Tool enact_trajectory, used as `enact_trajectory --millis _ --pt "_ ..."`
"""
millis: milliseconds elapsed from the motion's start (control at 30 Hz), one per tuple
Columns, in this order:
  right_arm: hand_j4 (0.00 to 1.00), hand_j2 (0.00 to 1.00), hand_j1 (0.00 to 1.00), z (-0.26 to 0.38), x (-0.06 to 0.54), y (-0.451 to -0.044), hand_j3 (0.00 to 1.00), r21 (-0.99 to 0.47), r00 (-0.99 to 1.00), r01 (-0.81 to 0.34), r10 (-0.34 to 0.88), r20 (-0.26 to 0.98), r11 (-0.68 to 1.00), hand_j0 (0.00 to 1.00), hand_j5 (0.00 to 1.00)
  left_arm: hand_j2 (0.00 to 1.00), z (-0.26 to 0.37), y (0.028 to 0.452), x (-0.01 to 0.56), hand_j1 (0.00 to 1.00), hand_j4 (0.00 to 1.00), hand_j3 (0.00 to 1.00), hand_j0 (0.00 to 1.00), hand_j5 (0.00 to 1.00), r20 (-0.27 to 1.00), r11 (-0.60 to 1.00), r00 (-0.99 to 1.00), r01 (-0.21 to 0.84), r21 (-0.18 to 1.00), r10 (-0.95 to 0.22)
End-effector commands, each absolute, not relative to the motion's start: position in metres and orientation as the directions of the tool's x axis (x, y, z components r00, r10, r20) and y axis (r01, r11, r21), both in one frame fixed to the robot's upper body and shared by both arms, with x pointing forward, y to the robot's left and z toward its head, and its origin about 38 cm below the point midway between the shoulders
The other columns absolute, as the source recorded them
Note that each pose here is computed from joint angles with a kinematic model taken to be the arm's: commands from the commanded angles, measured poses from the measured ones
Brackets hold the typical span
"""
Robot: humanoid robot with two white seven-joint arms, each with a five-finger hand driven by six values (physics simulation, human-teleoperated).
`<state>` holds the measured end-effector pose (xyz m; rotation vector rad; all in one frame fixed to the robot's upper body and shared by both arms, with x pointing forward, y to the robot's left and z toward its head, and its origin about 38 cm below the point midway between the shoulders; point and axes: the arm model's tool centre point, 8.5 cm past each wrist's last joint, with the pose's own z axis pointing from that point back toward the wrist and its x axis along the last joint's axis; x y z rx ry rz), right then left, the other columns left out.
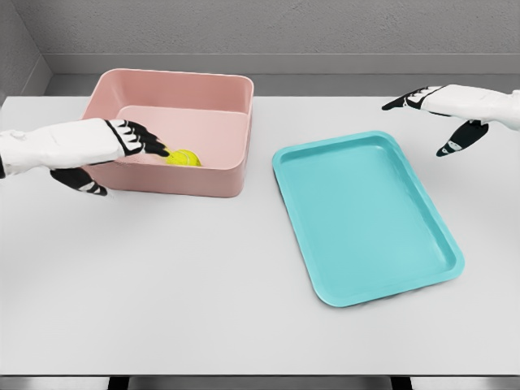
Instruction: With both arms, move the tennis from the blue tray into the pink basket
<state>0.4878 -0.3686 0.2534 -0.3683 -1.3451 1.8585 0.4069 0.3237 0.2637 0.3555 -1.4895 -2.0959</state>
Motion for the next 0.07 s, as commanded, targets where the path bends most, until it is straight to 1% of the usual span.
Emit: enact_trajectory --millis 0,33 --pt "1.00 1.00 1.00 0.2544 0.4879 -0.3687 1.00 -0.896 -0.639 -0.429 0.739 0.214 -0.112 1.00 1.00 1.00 0.2875 0.3419 0.4018 1.00 1.00 1.00 1.00 1.00 0.042 -0.256 -0.805 0.238 0.937 -0.592" --pt "1.00 1.00 1.00 0.2546 0.4878 -0.3694 1.00 -0.896 -0.639 -0.429 0.739 0.213 -0.112 1.00 1.00 1.00 0.2897 0.3515 0.4010 1.00 1.00 1.00 1.00 1.00 0.037 -0.254 -0.790 0.241 0.937 -0.612"
